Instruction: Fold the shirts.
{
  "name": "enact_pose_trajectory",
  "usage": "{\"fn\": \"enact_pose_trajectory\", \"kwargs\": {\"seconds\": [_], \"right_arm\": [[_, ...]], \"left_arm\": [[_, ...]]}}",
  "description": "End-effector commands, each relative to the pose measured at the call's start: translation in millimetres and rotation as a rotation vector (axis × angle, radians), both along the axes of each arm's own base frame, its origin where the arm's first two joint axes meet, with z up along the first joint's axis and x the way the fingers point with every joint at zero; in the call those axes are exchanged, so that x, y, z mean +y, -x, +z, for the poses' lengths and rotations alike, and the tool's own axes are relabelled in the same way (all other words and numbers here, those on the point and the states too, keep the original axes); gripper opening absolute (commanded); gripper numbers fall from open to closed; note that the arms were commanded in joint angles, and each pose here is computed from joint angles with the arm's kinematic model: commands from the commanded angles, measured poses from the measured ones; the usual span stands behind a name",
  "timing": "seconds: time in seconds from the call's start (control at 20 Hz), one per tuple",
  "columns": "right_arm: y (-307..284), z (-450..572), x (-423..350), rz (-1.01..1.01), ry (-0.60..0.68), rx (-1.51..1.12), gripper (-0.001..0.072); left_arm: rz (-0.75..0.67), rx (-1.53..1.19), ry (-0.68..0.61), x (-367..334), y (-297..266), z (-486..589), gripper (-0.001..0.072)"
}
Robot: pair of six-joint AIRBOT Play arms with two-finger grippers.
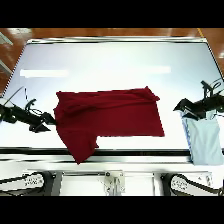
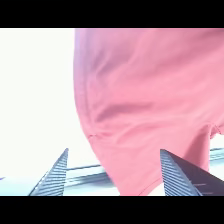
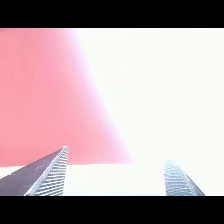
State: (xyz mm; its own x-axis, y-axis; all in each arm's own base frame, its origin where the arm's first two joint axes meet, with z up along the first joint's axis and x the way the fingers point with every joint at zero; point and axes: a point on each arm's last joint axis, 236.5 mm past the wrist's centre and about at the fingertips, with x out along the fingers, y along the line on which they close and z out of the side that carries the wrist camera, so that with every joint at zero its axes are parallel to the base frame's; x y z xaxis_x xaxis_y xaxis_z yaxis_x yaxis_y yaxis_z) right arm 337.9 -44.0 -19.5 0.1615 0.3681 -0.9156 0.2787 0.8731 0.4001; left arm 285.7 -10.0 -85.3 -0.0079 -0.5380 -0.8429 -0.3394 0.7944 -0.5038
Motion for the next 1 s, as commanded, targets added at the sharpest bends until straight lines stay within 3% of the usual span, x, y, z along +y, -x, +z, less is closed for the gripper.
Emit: {"fn": "enact_pose_trajectory", "kwargs": {"seconds": [0.0,0.25,0.3,0.35,0.4,0.65,0.95], "right_arm": [[21,-7,21,-0.003,-0.14,0.045,0.0695],[9,-10,12,-0.038,-0.104,0.001,0.0695],[8,-11,10,-0.042,-0.096,-0.002,0.0695],[8,-12,7,-0.047,-0.081,0.0,0.0695],[10,-17,1,-0.057,-0.055,0.011,0.0695],[54,-66,12,-0.046,-0.06,0.125,0.0695],[65,-103,45,-0.196,-0.177,0.125,0.0695]], "left_arm": [[0.062,-0.006,0.046,-16,14,-26,0.0686],[0.015,0.0,0.056,-41,11,-40,0.0666],[0.001,0.011,0.065,-49,12,-43,0.0595],[-0.005,0.017,0.074,-54,12,-44,0.0286],[-0.005,0.016,0.083,-58,11,-43,0.0059],[-0.003,-0.049,0.096,-56,2,-24,0.0041],[-0.008,-0.118,0.079,-55,-5,-6,0.004]]}}
